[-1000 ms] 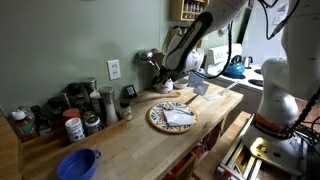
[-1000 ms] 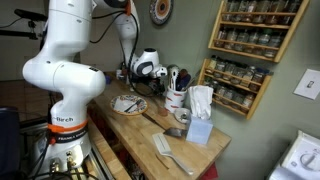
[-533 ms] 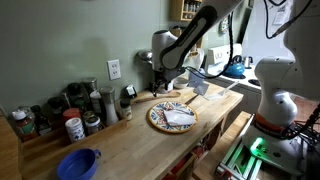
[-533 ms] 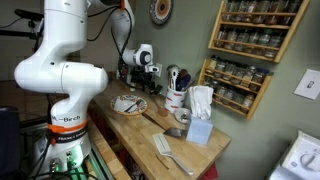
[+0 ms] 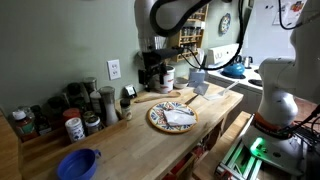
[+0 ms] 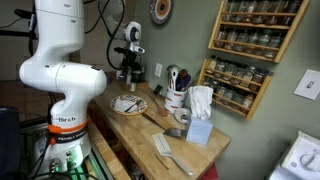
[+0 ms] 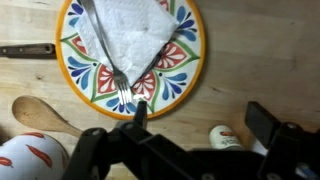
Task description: Place the timer against against the wall
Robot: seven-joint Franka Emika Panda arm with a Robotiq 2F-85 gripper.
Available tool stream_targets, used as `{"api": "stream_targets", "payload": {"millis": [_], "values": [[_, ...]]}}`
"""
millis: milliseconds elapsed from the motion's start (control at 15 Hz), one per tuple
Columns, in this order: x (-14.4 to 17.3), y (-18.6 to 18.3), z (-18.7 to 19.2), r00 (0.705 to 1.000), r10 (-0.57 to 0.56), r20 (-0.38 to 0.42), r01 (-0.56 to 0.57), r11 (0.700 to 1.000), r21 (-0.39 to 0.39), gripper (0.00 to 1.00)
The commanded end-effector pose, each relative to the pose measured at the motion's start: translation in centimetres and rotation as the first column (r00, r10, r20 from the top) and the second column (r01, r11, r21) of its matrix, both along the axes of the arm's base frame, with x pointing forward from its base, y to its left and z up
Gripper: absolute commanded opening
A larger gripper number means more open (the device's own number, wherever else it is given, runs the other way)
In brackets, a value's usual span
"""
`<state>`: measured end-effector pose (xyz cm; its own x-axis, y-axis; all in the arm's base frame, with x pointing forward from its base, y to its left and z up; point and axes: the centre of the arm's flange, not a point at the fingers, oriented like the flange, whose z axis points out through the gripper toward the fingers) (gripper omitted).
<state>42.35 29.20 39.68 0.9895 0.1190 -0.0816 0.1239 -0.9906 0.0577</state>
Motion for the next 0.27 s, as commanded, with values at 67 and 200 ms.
{"api": "stream_targets", "payload": {"millis": [67,200], "values": [[-0.6,0.7,1.9,0.999,0.048,-0.017,-0.047,0.997,0.053,1.0],[-0.5,0.5,2.2,0.998,0.061,-0.018,-0.06,0.996,0.065,1.0]]}}
